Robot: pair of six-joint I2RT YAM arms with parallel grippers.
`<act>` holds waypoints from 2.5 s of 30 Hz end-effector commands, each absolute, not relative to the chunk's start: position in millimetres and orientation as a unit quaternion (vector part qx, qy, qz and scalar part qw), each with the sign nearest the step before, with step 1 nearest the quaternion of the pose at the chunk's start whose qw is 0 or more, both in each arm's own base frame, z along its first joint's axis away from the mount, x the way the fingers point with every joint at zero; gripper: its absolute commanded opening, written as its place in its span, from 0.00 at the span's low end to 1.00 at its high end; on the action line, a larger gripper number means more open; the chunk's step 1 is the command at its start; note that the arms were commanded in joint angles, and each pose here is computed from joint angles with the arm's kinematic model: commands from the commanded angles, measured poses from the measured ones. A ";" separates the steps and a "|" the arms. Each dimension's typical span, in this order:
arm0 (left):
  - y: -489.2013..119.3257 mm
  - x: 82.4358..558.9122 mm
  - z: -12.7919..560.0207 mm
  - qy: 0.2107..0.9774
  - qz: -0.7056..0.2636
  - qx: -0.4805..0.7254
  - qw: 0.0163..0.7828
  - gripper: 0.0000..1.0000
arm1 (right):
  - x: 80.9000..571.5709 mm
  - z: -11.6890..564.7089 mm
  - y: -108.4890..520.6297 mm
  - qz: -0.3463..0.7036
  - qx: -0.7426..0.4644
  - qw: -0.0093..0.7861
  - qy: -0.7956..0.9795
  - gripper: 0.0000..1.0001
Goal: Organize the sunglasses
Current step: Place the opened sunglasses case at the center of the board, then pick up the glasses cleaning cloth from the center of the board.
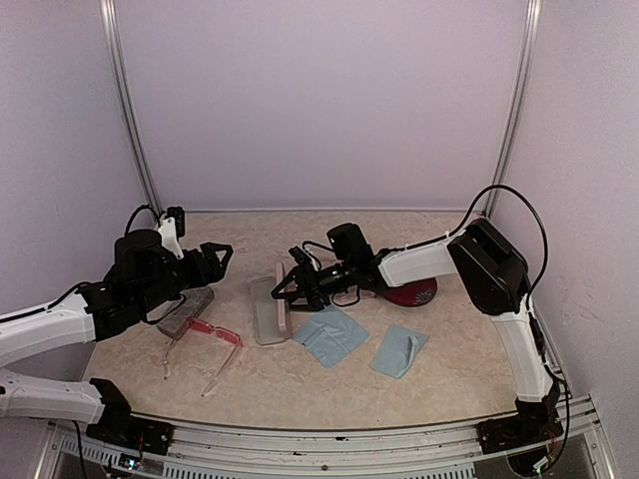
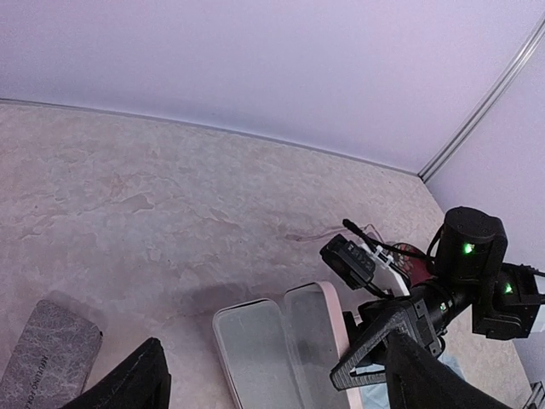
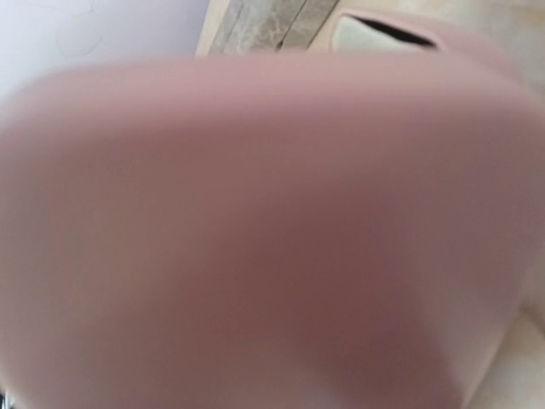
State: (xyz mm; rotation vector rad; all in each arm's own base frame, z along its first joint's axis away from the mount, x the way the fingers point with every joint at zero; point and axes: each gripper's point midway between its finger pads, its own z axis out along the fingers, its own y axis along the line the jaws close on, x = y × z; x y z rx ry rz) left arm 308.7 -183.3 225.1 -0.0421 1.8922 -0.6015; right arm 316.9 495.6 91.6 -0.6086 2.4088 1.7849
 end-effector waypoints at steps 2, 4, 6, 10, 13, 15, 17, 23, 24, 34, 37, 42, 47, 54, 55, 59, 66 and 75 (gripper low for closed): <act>-178.2 310.5 229.6 0.796 -0.247 -0.025 0.552 0.85 | 338.6 92.5 492.1 0.589 -0.190 0.060 0.783 0.77; -178.7 310.9 230.1 0.796 -0.247 -0.025 0.552 0.85 | 341.3 90.5 490.3 0.589 -0.188 0.059 0.784 0.79; -179.2 311.2 229.2 0.796 -0.248 -0.024 0.552 0.85 | 344.5 88.4 488.9 0.588 -0.187 0.060 0.785 0.82; -179.4 311.9 228.3 0.797 -0.246 -0.024 0.552 0.85 | 348.3 83.7 489.9 0.583 -0.187 0.058 0.788 0.88; -178.9 311.9 226.3 0.798 -0.244 -0.024 0.550 0.85 | 350.8 79.0 489.8 0.578 -0.186 0.059 0.793 0.90; -178.8 311.4 224.8 0.799 -0.244 -0.024 0.549 0.85 | 352.7 78.0 488.6 0.572 -0.186 0.063 0.796 0.91; -178.7 310.6 224.0 0.799 -0.245 -0.024 0.548 0.85 | 355.0 77.8 486.4 0.566 -0.186 0.069 0.800 0.94; -178.3 310.3 220.3 0.801 -0.245 -0.025 0.546 0.85 | 360.6 84.9 479.4 0.552 -0.189 0.091 0.807 1.00; -178.3 310.4 219.3 0.802 -0.244 -0.025 0.545 0.85 | 362.1 87.7 478.4 0.550 -0.190 0.096 0.808 1.00; -182.7 310.7 216.6 0.802 -0.252 -0.022 0.541 0.85 | 368.9 117.6 465.7 0.513 -0.208 0.155 0.819 1.00; -185.5 311.3 214.1 0.804 -0.255 -0.019 0.537 0.86 | 369.9 128.3 457.8 0.493 -0.216 0.179 0.824 1.00; -192.6 311.9 209.5 0.807 -0.261 -0.007 0.529 0.86 | 366.4 138.6 427.1 0.429 -0.227 0.235 0.842 0.96; -205.7 310.0 201.6 0.811 -0.261 0.017 0.524 0.85 | 345.9 122.0 377.1 0.338 -0.239 0.256 0.873 0.90; -231.0 299.7 189.7 0.815 -0.238 0.054 0.526 0.85 | 305.9 94.8 307.1 0.238 -0.228 0.240 0.913 0.83; -234.8 297.8 187.7 0.815 -0.237 0.059 0.525 0.86 | 301.1 91.9 299.2 0.227 -0.226 0.237 0.917 0.82; -252.2 288.4 170.2 0.822 -0.235 0.084 0.513 0.85 | 285.6 73.4 284.1 0.211 -0.236 0.223 0.922 0.77; -273.4 264.0 135.9 0.838 -0.230 0.107 0.483 0.84 | 286.6 55.9 305.2 0.247 -0.261 0.225 0.906 0.68; -281.1 242.3 126.5 0.839 -0.231 0.105 0.481 0.84 | 293.4 25.2 314.3 0.218 -0.276 0.199 0.915 0.54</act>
